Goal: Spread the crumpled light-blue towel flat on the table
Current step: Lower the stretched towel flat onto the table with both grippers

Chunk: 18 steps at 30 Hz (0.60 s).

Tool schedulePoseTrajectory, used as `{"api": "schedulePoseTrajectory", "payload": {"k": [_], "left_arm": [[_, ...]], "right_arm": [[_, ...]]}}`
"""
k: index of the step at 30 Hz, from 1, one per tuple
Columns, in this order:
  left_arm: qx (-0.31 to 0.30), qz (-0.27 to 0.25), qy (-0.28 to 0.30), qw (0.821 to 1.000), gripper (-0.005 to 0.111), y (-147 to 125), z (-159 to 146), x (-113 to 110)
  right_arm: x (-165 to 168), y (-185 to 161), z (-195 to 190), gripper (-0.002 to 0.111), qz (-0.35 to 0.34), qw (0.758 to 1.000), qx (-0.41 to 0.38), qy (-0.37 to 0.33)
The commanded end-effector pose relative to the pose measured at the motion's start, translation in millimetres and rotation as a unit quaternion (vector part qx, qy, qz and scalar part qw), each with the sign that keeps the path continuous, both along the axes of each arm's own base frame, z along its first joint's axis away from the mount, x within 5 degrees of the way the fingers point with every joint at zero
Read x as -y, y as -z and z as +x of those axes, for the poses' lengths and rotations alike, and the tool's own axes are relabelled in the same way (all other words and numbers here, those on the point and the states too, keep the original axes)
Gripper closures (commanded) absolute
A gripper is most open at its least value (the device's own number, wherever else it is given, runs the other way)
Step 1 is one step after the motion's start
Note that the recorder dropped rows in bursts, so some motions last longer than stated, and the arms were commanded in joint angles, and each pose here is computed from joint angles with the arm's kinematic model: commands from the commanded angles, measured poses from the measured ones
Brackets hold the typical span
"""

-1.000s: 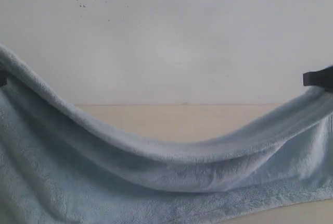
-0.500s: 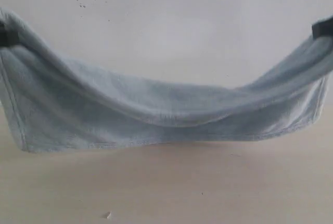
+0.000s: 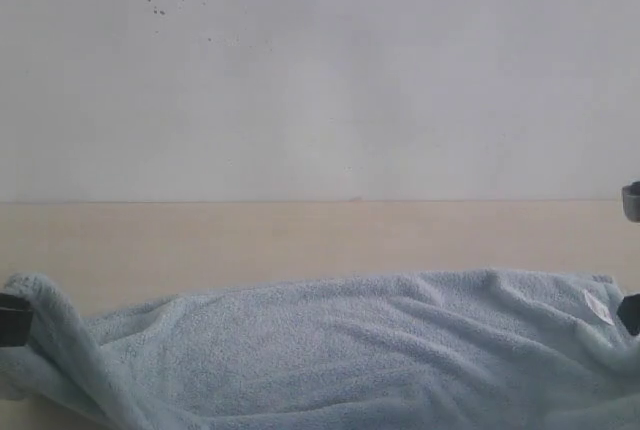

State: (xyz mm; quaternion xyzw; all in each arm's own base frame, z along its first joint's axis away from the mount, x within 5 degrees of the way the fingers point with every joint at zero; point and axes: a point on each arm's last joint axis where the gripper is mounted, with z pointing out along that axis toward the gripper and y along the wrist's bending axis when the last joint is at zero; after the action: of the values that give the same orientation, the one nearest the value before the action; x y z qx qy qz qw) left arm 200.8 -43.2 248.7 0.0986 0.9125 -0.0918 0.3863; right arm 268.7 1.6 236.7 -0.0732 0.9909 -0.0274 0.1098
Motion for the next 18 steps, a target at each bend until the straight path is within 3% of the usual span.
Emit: {"api": "schedulePoseTrajectory", "payload": {"k": [1,4,7,12,16,18], "left_arm": [[-0.031,0.009,0.017,0.999,0.103,2.7,-8.3,0.2],[-0.062,0.04,0.04,0.996,0.103,7.5,-13.7,-1.5],[-0.095,0.077,0.063,0.99,0.097,12.2,-19.4,-4.6],[-0.113,0.087,0.068,0.987,0.062,14.2,-22.3,-5.8],[-0.106,0.08,0.057,0.99,0.036,13.3,-20.8,-5.8],[-0.094,0.079,0.054,0.991,0.033,12.1,-18.8,-5.8]], "right_arm": [[1.2,10.9,-11.3,0.107,-0.002,1.0,-0.025,0.013],[0.2,18.8,-17.3,0.099,0.004,0.999,-0.041,0.017],[-0.3,24.2,-21.4,0.082,0.007,0.998,-0.051,0.021],[-0.3,24.7,-21.9,0.052,0.007,0.998,-0.053,0.021],[-0.2,24.6,-20.9,0.049,0.007,0.999,-0.047,0.021],[-0.2,21.4,-18.3,0.049,0.007,0.999,-0.041,0.02]]}}
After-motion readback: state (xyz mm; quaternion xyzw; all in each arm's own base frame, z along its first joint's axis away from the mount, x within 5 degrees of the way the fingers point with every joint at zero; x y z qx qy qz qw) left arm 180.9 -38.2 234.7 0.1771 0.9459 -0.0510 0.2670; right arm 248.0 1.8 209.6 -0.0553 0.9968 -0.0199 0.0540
